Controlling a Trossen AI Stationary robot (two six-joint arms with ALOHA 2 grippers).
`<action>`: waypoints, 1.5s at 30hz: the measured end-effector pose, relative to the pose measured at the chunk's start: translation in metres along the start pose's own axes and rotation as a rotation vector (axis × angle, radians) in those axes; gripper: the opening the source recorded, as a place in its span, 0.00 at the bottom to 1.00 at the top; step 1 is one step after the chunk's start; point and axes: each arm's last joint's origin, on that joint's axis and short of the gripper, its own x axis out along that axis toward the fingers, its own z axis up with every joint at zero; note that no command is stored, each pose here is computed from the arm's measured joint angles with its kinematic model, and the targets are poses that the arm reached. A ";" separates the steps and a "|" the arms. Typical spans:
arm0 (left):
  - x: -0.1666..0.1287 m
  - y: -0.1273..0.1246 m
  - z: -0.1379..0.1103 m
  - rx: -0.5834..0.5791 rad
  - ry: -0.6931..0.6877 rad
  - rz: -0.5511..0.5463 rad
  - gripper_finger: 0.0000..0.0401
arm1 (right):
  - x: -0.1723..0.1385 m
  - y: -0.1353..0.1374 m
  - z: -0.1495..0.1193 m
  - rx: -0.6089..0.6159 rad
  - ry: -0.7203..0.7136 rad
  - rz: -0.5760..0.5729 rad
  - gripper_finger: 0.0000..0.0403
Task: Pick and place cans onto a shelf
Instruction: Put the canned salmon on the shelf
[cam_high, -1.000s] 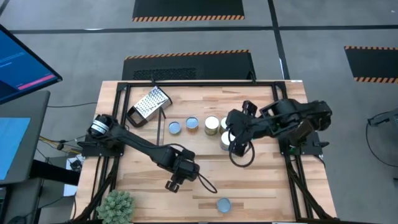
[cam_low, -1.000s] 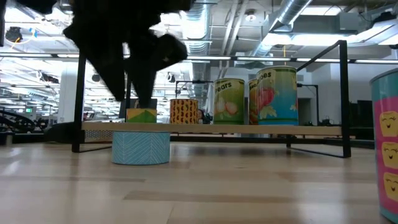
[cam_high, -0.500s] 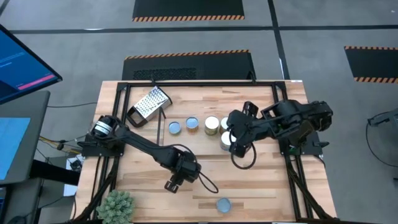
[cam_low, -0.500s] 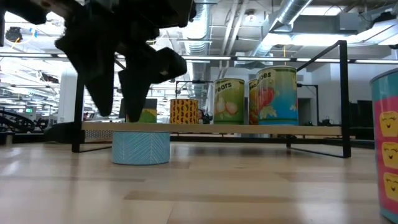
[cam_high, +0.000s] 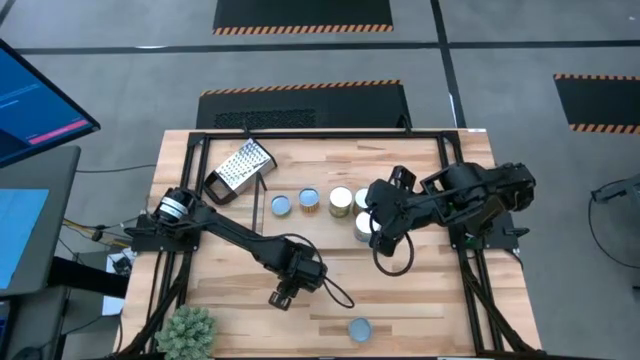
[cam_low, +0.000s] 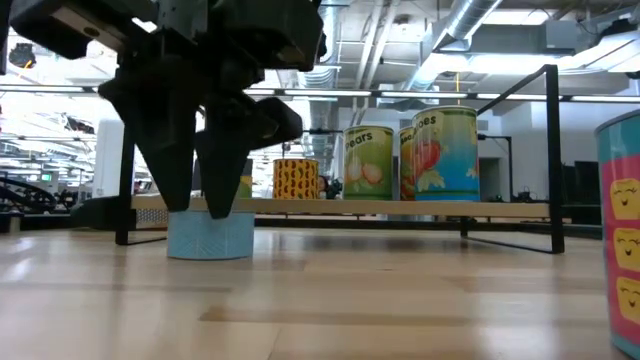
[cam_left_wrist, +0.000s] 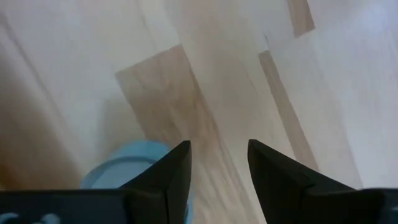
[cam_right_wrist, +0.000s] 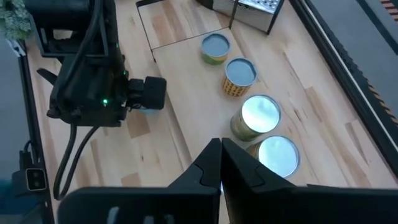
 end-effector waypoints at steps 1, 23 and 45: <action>-0.002 0.000 0.000 -0.007 0.011 0.009 0.36 | 0.000 0.000 0.000 0.000 0.000 0.001 0.07; -0.009 0.003 -0.002 -0.066 0.063 0.086 0.27 | 0.000 0.000 0.000 -0.011 0.000 0.001 0.07; 0.003 0.008 -0.010 -0.220 0.060 0.084 0.24 | 0.000 0.000 0.000 -0.038 0.000 0.001 0.07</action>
